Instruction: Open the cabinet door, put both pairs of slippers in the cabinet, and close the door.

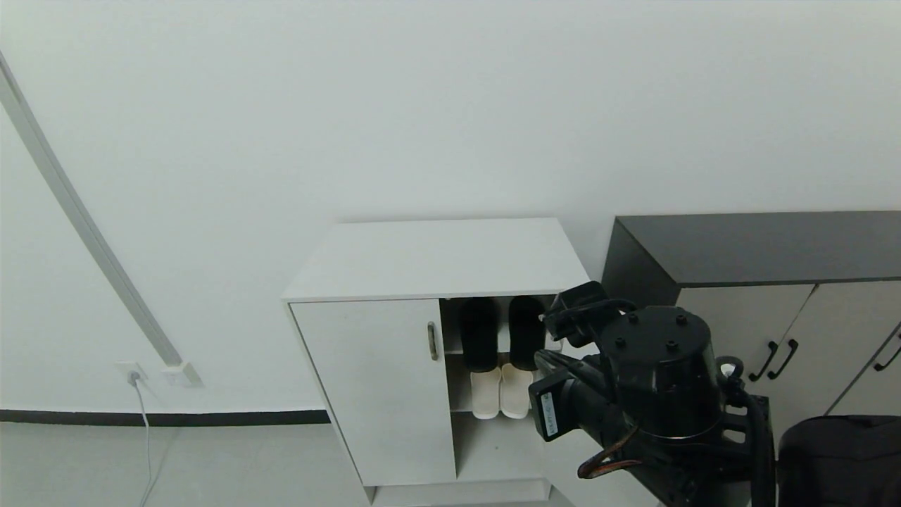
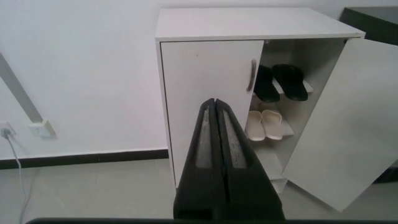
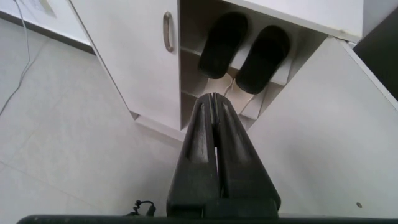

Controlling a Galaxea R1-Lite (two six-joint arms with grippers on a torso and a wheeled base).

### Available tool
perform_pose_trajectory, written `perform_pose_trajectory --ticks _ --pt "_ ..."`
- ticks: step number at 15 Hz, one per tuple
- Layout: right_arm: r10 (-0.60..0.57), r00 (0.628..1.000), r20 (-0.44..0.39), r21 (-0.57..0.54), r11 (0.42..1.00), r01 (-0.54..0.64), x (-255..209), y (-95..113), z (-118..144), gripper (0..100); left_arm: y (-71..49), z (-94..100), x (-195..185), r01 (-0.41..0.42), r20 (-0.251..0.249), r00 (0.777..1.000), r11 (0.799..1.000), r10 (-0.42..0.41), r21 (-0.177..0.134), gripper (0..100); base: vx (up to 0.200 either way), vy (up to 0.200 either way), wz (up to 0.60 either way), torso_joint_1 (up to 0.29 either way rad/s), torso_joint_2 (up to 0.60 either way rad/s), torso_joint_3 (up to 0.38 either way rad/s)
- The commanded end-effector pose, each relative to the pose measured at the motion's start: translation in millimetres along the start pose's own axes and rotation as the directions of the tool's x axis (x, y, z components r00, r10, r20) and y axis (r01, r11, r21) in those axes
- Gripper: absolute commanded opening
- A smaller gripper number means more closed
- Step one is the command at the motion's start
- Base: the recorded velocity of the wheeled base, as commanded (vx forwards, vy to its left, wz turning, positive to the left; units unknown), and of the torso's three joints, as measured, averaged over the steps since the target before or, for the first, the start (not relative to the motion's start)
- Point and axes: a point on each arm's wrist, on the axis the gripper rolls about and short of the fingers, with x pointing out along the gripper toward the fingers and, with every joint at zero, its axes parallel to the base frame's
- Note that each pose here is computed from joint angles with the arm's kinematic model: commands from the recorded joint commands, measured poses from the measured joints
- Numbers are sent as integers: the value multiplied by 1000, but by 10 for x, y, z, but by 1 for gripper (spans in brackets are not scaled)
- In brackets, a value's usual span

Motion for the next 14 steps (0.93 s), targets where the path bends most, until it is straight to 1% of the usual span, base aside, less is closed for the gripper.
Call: perform_pose_trajectory --ticks 1,3,11,14 --pt "0 1000 -1 -1 1000 0 3 3 -4 0 0 -1 1 0 -2 1000 1000 0 0 0 0 0 0 0 0 0" --pt "0 1000 -4 -2 1000 0 4 -2 -9 0 0 -1 1 0 -2 1000 1000 0 0 0 0 0 0 0 0 0" --pt "0 1000 -16 -17 1000 0 12 2 -49 0 0 -1 1 -2 -2 1000 1000 2 0 0 0 0 -600 4 4 0" --pt "-1 1000 -18 -17 1000 0 14 3 -58 0 3 1 1 -14 0 1000 1000 14 -2 0 0 0 0 0 0 0"
